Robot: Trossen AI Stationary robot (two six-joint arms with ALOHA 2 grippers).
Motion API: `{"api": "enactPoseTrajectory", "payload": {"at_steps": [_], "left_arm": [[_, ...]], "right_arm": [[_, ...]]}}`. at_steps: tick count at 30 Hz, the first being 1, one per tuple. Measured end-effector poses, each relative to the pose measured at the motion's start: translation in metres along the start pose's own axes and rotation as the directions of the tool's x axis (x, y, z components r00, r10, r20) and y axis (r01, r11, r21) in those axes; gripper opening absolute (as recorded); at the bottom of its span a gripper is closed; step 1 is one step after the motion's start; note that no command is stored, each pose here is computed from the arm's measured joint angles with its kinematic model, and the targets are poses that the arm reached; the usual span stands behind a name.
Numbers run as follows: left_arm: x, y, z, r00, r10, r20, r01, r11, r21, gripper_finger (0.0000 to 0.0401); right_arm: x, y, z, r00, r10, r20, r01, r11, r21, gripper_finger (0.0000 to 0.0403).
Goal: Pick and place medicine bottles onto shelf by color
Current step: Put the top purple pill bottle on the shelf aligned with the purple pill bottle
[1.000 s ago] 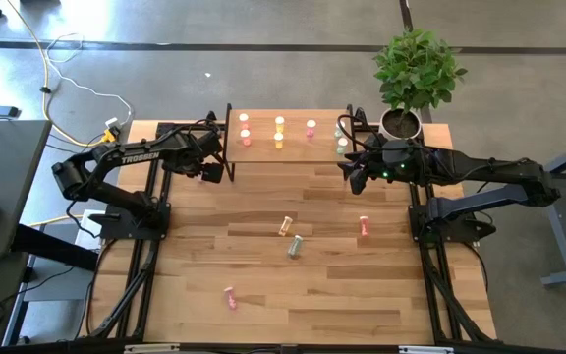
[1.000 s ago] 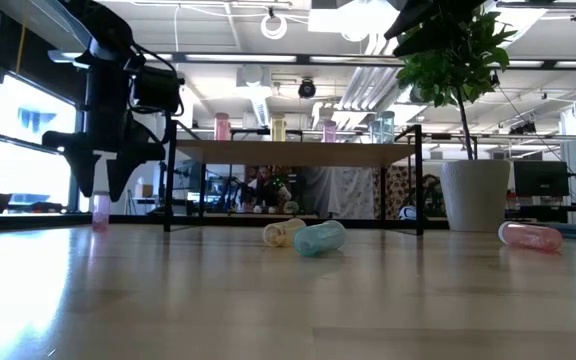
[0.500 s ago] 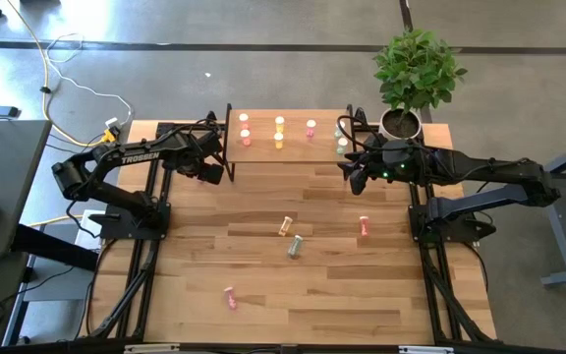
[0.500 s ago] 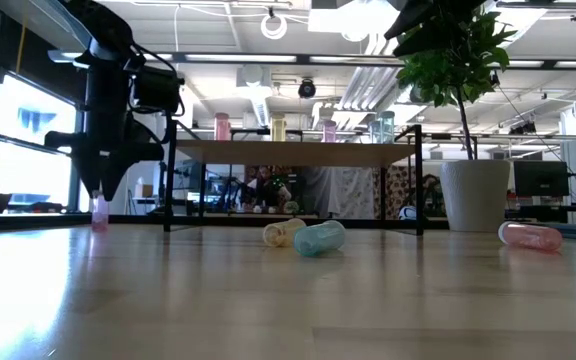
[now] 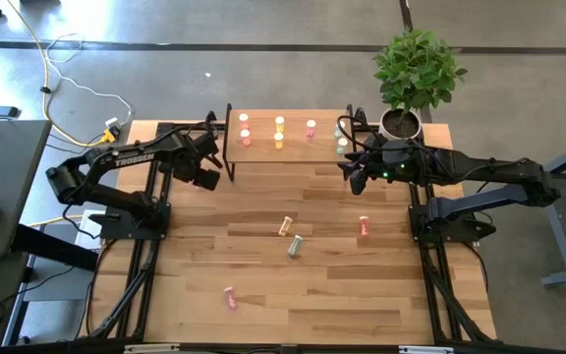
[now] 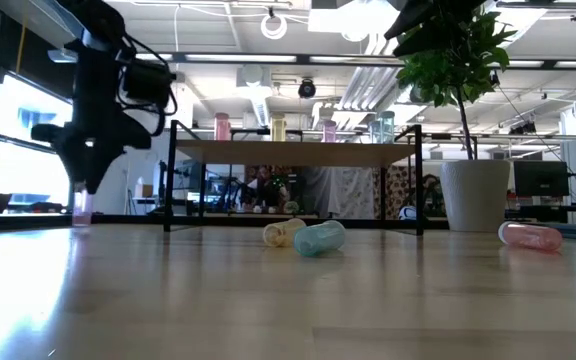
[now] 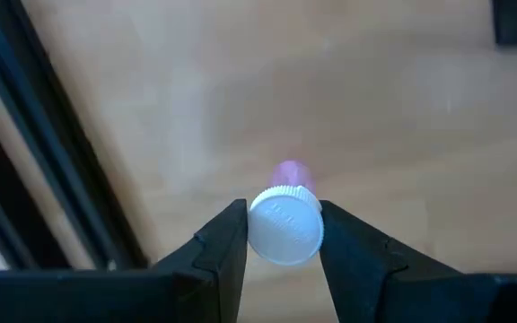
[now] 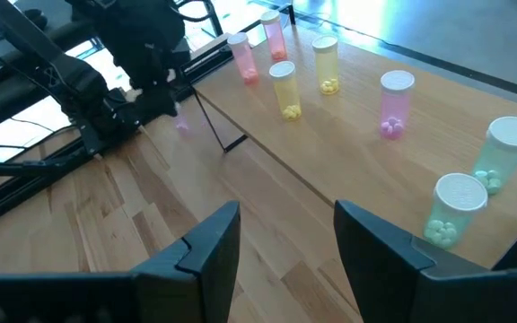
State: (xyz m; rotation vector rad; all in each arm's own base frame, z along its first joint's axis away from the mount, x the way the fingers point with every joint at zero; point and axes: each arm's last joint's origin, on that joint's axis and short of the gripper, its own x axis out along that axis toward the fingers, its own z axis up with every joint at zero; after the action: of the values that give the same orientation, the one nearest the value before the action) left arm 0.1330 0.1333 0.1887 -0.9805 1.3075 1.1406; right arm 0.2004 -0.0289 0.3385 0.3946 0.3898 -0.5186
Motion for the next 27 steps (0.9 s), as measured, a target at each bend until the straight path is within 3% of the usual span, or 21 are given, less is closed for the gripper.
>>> {"api": "enactPoseTrajectory", "payload": {"at_steps": [6,11,15,20,24,27], "left_arm": [[-0.019,0.0,-0.021,0.983,-0.173,-0.06,0.177,0.982,0.069,0.0117],[-0.036,-0.01,-0.038,0.935,-0.35,-0.061,0.355,0.926,0.13,0.0117],[-0.049,-0.023,-0.044,0.865,-0.503,0.003,0.493,0.85,0.186,0.0117],[-0.069,-0.045,-0.042,0.695,-0.709,0.121,0.656,0.694,0.296,0.0117],[-0.09,-0.062,-0.037,0.488,-0.855,0.173,0.75,0.513,0.418,0.0117],[-0.104,-0.069,-0.034,0.341,-0.916,0.212,0.76,0.401,0.511,0.0117]], "right_arm": [[0.0,0.0,0.0,1.0,0.0,0.0,0.0,1.0,0.0,0.0172],[0.0,0.0,0.0,1.0,0.0,0.0,0.0,1.0,0.004,0.0172],[0.0,0.0,0.0,1.0,0.0,0.0,0.0,1.0,0.015,0.0172],[0.0,0.001,0.001,1.0,0.024,0.004,-0.024,0.999,0.035,0.0172],[-0.001,0.006,0.008,0.993,0.102,0.063,-0.104,0.994,0.031,0.0172],[-0.002,0.009,0.015,0.981,0.142,0.132,-0.145,0.989,0.016,0.0172]]}}
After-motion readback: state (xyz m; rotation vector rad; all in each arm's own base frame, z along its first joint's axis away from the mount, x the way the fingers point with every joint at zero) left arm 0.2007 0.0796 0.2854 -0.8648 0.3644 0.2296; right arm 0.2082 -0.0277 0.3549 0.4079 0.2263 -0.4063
